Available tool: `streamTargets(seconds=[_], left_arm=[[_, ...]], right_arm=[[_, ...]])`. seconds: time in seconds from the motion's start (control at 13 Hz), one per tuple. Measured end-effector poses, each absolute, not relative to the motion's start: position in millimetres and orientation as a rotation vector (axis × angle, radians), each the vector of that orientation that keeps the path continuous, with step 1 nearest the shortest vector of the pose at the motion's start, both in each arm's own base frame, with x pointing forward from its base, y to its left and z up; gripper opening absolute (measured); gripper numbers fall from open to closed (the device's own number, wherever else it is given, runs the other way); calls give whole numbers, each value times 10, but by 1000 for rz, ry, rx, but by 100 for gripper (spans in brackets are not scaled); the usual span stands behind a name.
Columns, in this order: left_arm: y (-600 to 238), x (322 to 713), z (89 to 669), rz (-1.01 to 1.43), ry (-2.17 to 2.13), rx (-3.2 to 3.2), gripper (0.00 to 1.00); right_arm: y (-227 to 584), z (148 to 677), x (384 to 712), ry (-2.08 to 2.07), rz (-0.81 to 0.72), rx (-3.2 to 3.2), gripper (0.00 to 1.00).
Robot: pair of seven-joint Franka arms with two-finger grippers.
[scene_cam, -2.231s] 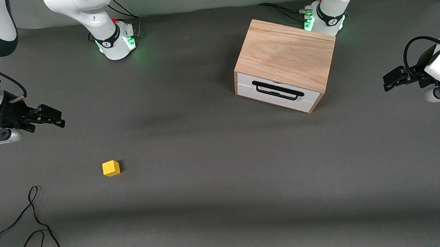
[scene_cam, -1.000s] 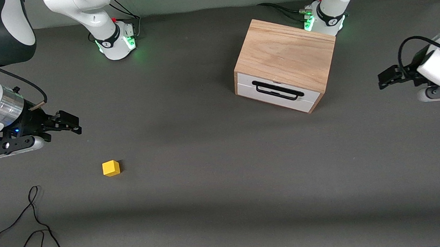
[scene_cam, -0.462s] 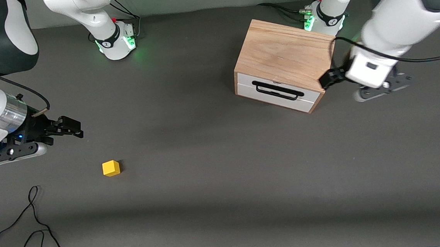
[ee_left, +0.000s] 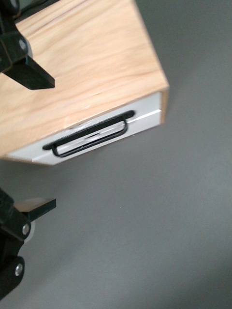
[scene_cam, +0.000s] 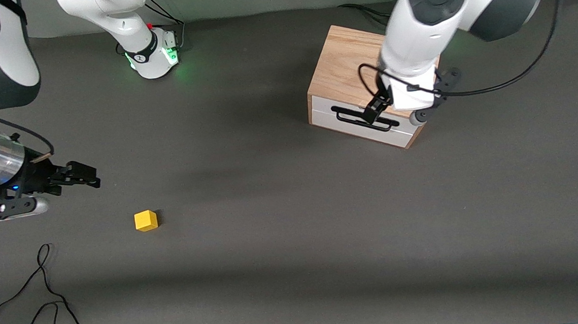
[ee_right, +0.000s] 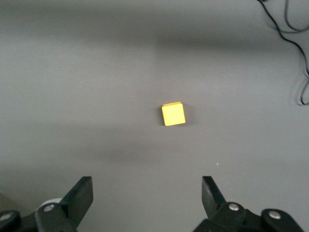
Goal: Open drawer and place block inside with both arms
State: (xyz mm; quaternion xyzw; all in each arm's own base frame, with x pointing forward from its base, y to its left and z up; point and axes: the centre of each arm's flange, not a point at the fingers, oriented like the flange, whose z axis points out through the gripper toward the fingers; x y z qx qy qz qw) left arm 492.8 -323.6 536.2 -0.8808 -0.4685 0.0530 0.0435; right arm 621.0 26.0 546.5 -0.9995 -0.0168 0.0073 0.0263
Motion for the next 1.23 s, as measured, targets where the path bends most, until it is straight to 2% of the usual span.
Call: streamTargets(seconds=[0.23,0.62,1.23], left_arm=[[-3449,4863,5123,167,-1652,-2499,100],[-3501,4803,4702,211,-1628,-2410,100],[-3456,4858,3704,213,-1651,-2387,100]], right_arm=[[72,5444,6190,-6,62,-3090,100],[-77,5476,6194,31,53,-3097,100],[-122,5481,6195,50,51,-3098,100]])
